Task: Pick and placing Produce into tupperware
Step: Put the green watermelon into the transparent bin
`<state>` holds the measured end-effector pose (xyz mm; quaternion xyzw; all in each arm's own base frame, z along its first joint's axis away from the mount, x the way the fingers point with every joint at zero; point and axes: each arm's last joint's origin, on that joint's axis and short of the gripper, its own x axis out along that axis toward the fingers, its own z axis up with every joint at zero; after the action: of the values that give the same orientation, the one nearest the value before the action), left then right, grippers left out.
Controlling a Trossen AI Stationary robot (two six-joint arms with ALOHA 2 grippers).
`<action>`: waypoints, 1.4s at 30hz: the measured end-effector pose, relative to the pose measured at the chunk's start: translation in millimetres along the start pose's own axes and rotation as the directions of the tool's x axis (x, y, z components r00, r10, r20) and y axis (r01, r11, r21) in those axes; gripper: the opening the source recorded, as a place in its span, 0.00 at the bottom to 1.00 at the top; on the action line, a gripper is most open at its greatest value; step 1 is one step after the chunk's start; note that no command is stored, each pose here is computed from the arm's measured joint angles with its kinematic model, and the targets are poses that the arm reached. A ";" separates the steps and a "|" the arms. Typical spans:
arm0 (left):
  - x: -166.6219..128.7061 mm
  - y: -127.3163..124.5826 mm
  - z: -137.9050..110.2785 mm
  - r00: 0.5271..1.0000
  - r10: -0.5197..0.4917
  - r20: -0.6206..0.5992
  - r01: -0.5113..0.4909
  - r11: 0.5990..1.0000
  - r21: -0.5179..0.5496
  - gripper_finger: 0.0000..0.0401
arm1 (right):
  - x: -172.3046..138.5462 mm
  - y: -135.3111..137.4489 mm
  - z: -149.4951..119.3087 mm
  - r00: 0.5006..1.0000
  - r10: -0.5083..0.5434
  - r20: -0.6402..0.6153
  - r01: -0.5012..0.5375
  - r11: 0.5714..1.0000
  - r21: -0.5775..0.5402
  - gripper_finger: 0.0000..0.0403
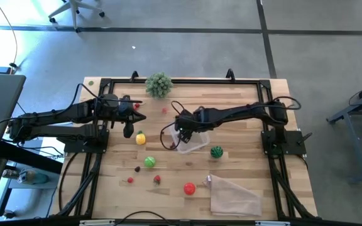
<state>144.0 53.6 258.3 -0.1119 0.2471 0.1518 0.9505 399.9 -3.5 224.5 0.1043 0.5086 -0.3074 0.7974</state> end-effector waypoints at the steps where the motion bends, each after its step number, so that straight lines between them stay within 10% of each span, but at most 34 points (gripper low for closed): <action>1: 0.0 0.0 0.0 1.000 0.000 0.000 0.000 1.000 0.000 0.00 | -9.5 1.5 -0.4 1.000 -0.027 0.005 0.027 1.000 -0.008 0.78; 19: 0.0 0.1 -0.1 1.000 0.001 0.000 -0.001 1.000 0.000 0.00 | -149.5 23.7 -101.6 0.968 -0.239 0.075 0.226 0.963 0.145 0.78; 24: 0.0 0.1 -0.1 1.000 0.001 -0.001 -0.001 1.000 -0.001 0.00 | -134.9 12.1 -138.5 0.980 -0.201 0.005 0.193 0.948 0.254 0.78; 31: 0.0 0.1 -0.1 1.000 0.000 -0.001 0.000 1.000 -0.001 0.00 | -94.6 4.6 -157.5 0.993 0.113 -0.041 -0.090 0.926 0.367 0.78; 42: 0.0 0.0 -0.2 1.000 0.000 -0.002 0.000 1.000 -0.001 0.00 | -52.0 -7.8 -171.5 0.982 0.174 -0.072 -0.123 0.881 0.457 0.78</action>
<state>143.9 53.6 258.1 -0.1123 0.2480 0.1519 0.9502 251.8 92.5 192.1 0.3416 0.4576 -0.3485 0.7433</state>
